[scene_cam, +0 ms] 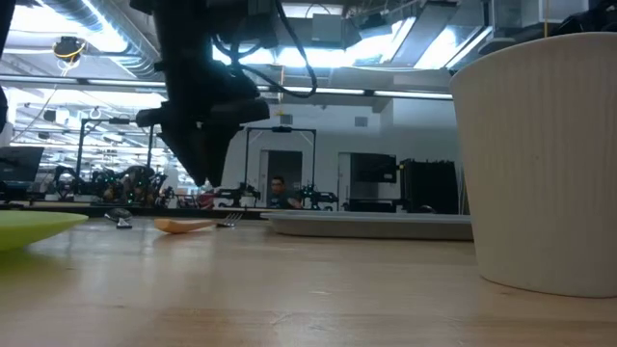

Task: Pick and place plate/cup/fork/spoon on tray
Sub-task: Put the light orange fork on the light blue tray

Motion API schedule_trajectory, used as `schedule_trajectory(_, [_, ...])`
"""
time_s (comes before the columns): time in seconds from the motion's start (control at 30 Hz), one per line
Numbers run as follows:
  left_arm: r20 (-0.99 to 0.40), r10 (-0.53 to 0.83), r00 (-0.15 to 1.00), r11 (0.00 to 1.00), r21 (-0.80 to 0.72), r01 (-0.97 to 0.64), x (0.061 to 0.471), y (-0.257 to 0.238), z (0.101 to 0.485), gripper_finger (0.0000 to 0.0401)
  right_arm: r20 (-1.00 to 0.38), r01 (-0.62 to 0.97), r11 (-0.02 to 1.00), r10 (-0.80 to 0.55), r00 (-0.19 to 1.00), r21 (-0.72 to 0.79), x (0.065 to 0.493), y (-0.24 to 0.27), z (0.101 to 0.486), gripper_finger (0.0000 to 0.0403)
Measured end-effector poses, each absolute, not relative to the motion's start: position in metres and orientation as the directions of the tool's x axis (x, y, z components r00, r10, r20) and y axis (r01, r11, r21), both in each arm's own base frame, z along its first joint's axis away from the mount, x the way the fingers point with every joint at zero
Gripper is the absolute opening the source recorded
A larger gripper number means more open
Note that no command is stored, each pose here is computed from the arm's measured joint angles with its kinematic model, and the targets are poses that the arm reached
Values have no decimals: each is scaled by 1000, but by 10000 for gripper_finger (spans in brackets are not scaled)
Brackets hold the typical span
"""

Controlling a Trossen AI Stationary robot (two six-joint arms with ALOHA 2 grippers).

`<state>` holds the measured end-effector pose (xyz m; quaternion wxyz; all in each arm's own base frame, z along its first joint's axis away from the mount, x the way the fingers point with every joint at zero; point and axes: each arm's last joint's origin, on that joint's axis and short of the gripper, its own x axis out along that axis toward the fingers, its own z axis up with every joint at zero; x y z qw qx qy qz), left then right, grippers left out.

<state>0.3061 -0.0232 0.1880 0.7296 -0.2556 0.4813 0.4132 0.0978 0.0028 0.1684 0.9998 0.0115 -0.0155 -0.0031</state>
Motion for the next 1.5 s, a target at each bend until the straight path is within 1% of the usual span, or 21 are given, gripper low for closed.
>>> schedule_trajectory(0.13, [-906, 363, 219, 511, -3, -860, 309, -20, 188, 122, 31, 6, 1000, -7, 999, 23, 98, 3, 168, 51])
schedule_trajectory(0.3, [-878, 352, 324, 519, -105, -848, 321, -22, 190, 123, 31, 6, 1000, -7, 999, 23, 98, 3, 168, 51])
schedule_trajectory(0.37, [-853, 388, 348, 510, -116, -852, 323, -21, 192, 123, 31, 6, 1000, -7, 999, 23, 98, 3, 168, 51])
schedule_trajectory(0.43, [-828, 438, 351, 481, -114, -870, 325, -16, 193, 123, 31, 6, 1000, -7, 1000, 23, 98, 3, 168, 51])
schedule_trajectory(0.6, [-834, 471, 289, 352, -123, -928, 322, 5, 192, 124, 31, 6, 1000, -7, 999, 23, 98, 3, 168, 51])
schedule_trajectory(0.77, [-856, 447, 259, 292, -134, -947, 320, 26, 191, 124, 31, 6, 1000, -7, 999, 23, 98, 3, 168, 51])
schedule_trajectory(0.83, [-866, 437, 242, 283, -123, -951, 319, 29, 190, 124, 31, 6, 1000, -7, 999, 23, 98, 3, 168, 51])
schedule_trajectory(0.9, [-881, 428, 201, 278, -84, -957, 317, 29, 184, 124, 31, 6, 1000, -7, 999, 23, 98, 3, 168, 51])
schedule_trajectory(1.0, [-912, 388, 130, 270, -23, -963, 315, 25, 173, 124, 31, 6, 1000, -7, 999, 23, 98, 3, 168, 51])
schedule_trajectory(1.07, [-937, 335, 100, 285, 0, -958, 317, 21, 161, 124, 31, 6, 1000, -7, 999, 23, 98, 3, 168, 51])
schedule_trajectory(1.2, [-947, 307, 91, 315, 11, -949, 323, 12, 146, 124, 31, 6, 1000, -7, 1000, 23, 98, 3, 168, 51])
schedule_trajectory(1.3, [-952, 300, 64, 308, 33, -951, 323, 9, 141, 124, 29, 6, 1000, -7, 1000, 23, 98, 3, 168, 51])
schedule_trajectory(1.37, [-957, 288, 38, 301, 53, -952, 320, 9, 139, 124, 28, 6, 1000, -7, 1000, 24, 98, 3, 168, 51])
schedule_trajectory(1.5, [-949, 311, 44, 303, 55, -952, 319, 9, 143, 124, 28, 6, 1000, -7, 1000, 24, 98, 3, 168, 51])
